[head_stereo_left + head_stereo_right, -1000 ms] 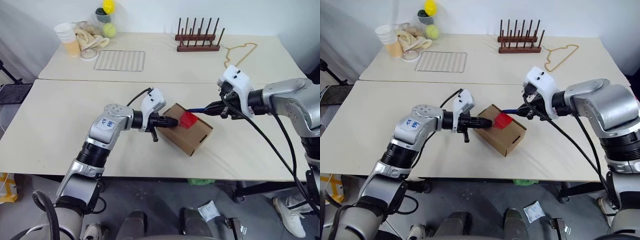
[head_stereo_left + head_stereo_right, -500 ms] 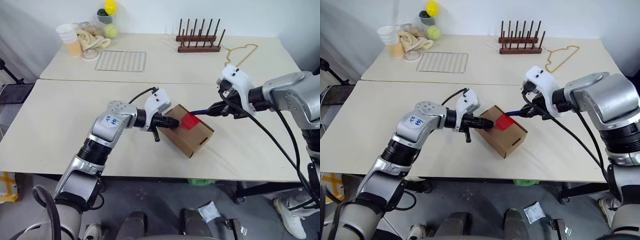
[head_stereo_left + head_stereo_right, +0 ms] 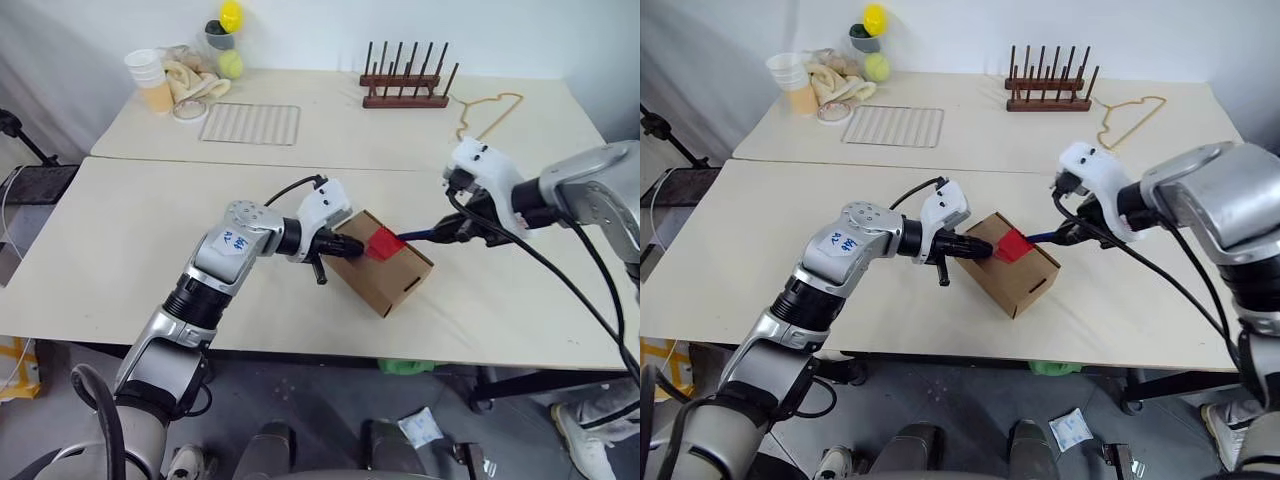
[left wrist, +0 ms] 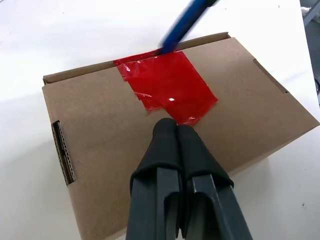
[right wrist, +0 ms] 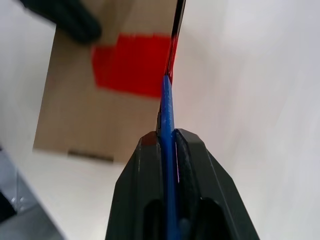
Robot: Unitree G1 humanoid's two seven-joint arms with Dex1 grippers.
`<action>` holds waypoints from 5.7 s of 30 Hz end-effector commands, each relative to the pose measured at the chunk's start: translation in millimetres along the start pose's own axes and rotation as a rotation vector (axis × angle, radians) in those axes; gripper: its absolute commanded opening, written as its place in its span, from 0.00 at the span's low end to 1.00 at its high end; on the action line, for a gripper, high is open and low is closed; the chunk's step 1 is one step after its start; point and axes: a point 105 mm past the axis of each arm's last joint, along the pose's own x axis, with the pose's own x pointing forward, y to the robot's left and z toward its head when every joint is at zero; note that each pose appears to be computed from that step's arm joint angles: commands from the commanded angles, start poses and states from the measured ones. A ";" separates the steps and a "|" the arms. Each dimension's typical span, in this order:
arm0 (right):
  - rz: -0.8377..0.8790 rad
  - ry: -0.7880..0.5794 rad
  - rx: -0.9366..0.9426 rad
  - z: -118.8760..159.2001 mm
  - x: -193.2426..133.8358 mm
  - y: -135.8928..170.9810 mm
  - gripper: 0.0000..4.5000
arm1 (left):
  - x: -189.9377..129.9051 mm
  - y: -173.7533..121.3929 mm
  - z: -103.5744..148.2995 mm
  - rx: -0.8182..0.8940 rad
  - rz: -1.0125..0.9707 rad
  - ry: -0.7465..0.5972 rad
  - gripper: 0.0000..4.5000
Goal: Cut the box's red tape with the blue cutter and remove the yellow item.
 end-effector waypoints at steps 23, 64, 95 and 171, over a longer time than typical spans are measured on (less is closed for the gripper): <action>-0.088 -0.512 0.039 -17.2 -72.4 -41.4 0.02 | -61.2 5.5 14.3 0.083 -0.084 -0.279 0.00; -0.297 -0.579 -0.378 -48.9 43.8 -74.2 0.01 | -85.2 -17.0 -81.2 -0.136 0.126 -0.135 0.00; 0.322 -0.520 -0.349 -38.0 81.3 65.6 0.01 | -65.5 -7.4 -79.1 -0.175 0.086 -0.138 0.00; -0.122 -0.158 0.161 -23.9 65.7 7.4 0.94 | -28.9 -16.1 -53.9 -0.014 -0.083 -0.058 0.00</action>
